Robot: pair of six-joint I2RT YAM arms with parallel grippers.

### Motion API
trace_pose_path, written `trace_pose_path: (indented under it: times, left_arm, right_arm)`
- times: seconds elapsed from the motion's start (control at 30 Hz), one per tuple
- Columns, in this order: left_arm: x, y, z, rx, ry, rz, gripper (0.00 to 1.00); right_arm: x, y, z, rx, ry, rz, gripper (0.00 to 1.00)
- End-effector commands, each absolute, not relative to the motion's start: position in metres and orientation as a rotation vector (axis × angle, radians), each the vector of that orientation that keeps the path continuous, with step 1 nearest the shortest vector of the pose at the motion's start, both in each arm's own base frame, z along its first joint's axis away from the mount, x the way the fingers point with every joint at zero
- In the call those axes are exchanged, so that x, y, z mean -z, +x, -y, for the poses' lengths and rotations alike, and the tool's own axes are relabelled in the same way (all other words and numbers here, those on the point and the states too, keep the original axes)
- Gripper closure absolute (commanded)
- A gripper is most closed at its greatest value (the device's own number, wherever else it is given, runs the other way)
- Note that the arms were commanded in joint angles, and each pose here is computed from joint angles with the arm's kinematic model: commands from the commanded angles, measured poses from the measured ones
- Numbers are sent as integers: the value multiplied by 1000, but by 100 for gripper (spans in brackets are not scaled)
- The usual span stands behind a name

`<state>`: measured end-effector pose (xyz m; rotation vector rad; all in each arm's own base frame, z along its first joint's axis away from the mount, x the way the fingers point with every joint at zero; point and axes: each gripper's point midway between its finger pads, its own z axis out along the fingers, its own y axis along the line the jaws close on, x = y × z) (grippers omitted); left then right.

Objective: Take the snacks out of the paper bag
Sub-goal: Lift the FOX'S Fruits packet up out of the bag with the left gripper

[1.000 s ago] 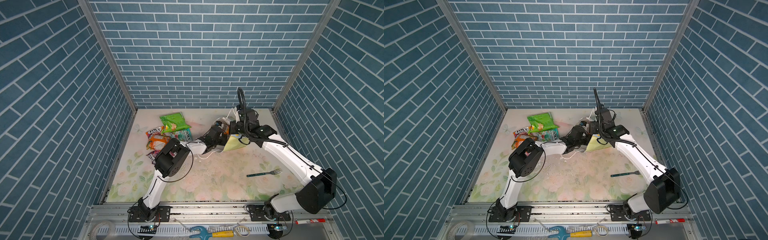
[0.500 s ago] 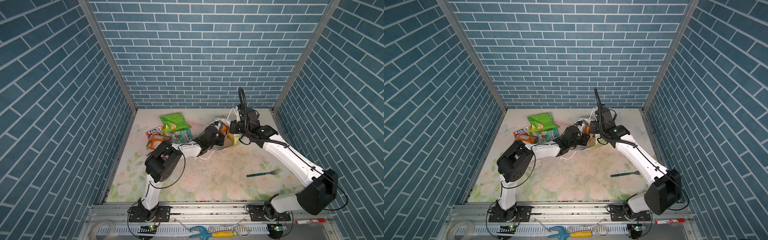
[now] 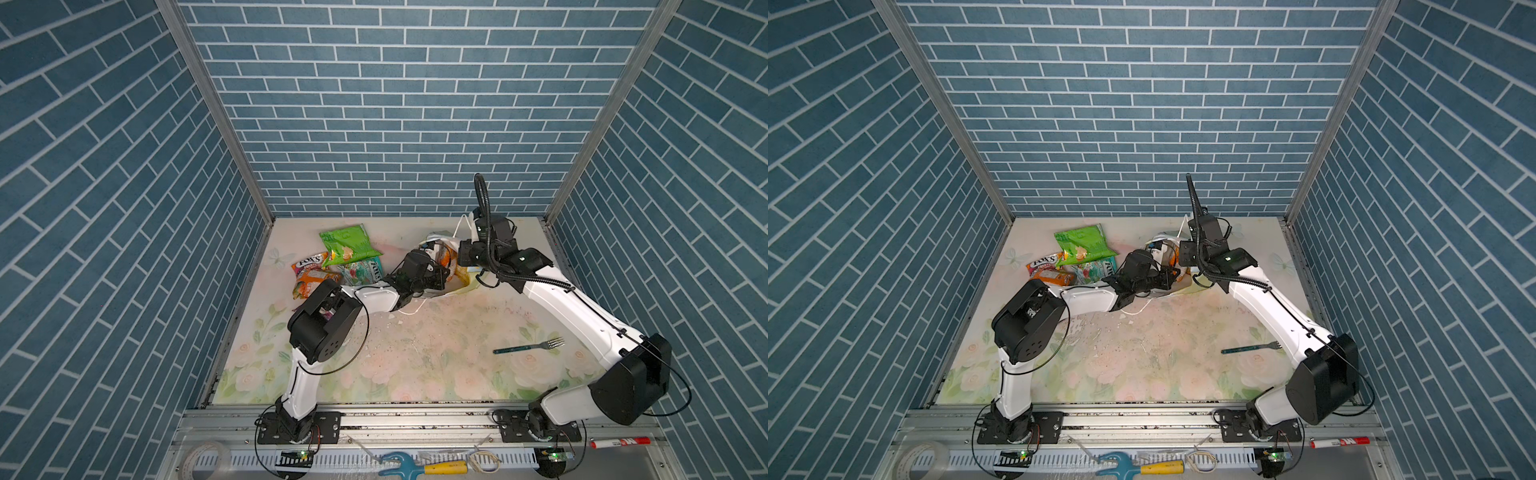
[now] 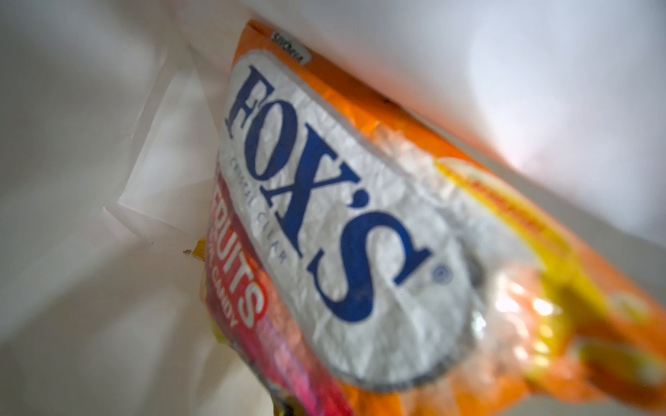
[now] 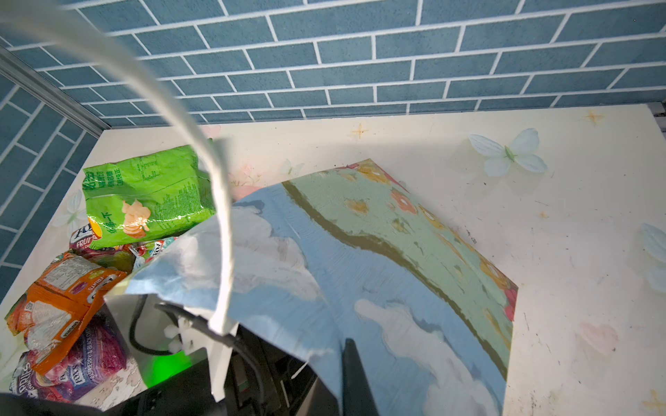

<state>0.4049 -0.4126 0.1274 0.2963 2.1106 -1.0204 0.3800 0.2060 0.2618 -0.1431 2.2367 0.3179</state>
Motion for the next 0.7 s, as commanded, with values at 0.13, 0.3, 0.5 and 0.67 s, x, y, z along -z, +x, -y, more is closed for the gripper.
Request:
trace_pose_path:
  times: [0.13,0.3,0.5,0.67]
  left_arm:
    - [-178,417,421,1073,326,-2003,100]
    - [-182,418,426,1086,338,-2016,100]
    - [-183,416,429,1103,341,-2054,100]
    - [-191,413,429,1140,339,-2038,100]
  right_arm:
    - [-252,375,-206,-192,-226,-2300,100]
    - [-252,372,-211,-139,-276,-2306,100]
    - [-256,367,-215,-38,-339,-2272,100]
    - [-254,365,-215,-42,-341,-2272,100]
